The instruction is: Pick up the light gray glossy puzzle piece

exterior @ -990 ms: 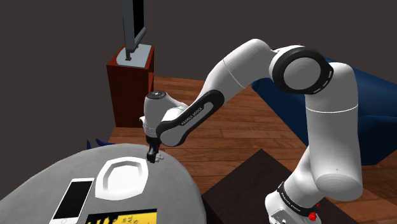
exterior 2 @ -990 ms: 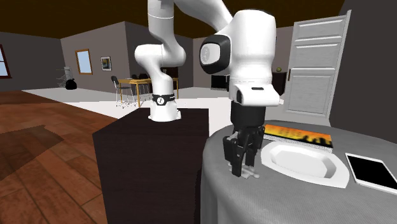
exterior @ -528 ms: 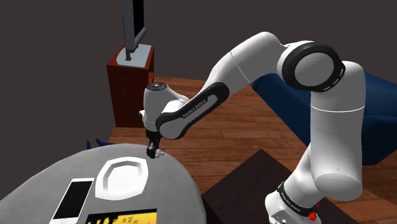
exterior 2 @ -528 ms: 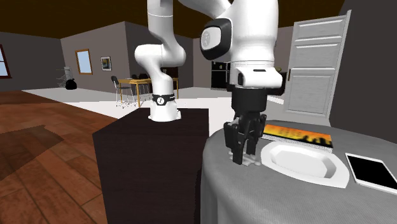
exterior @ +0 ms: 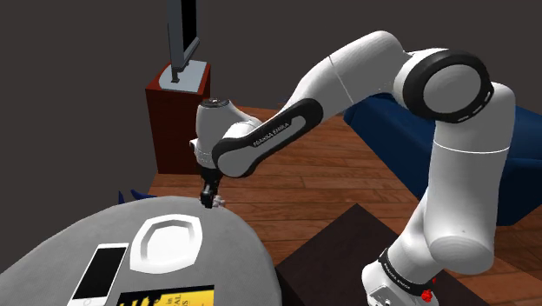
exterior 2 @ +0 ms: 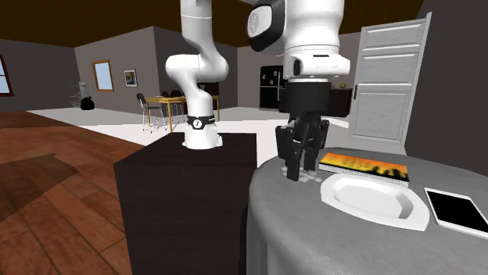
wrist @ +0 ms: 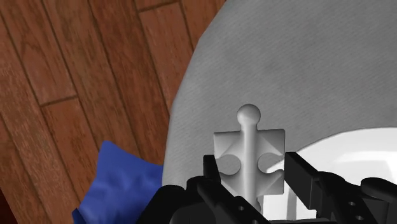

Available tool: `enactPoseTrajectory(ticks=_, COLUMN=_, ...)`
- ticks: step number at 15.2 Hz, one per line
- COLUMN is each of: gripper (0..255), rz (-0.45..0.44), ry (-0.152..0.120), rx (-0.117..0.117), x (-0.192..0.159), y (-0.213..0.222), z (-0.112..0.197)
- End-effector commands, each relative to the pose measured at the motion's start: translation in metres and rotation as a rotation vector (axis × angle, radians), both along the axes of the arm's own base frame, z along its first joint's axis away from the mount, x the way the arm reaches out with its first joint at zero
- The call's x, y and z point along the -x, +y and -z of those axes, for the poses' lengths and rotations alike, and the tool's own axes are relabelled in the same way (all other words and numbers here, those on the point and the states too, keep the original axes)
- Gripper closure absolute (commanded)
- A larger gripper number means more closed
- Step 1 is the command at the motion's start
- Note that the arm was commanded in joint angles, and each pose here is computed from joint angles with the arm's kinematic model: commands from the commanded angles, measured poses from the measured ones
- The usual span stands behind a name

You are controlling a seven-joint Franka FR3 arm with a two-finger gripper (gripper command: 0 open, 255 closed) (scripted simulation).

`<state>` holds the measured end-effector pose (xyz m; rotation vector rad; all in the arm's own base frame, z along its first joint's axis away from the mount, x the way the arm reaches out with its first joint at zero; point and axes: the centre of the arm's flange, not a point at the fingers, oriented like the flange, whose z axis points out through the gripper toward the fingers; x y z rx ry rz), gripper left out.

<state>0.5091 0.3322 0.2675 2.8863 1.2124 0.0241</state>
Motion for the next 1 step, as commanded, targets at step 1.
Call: enactPoseTrajectory(ticks=1, gripper=255, rz=0.000, ry=0.001, rx=0.000, x=-0.0006, y=-0.0001, z=-0.0023)
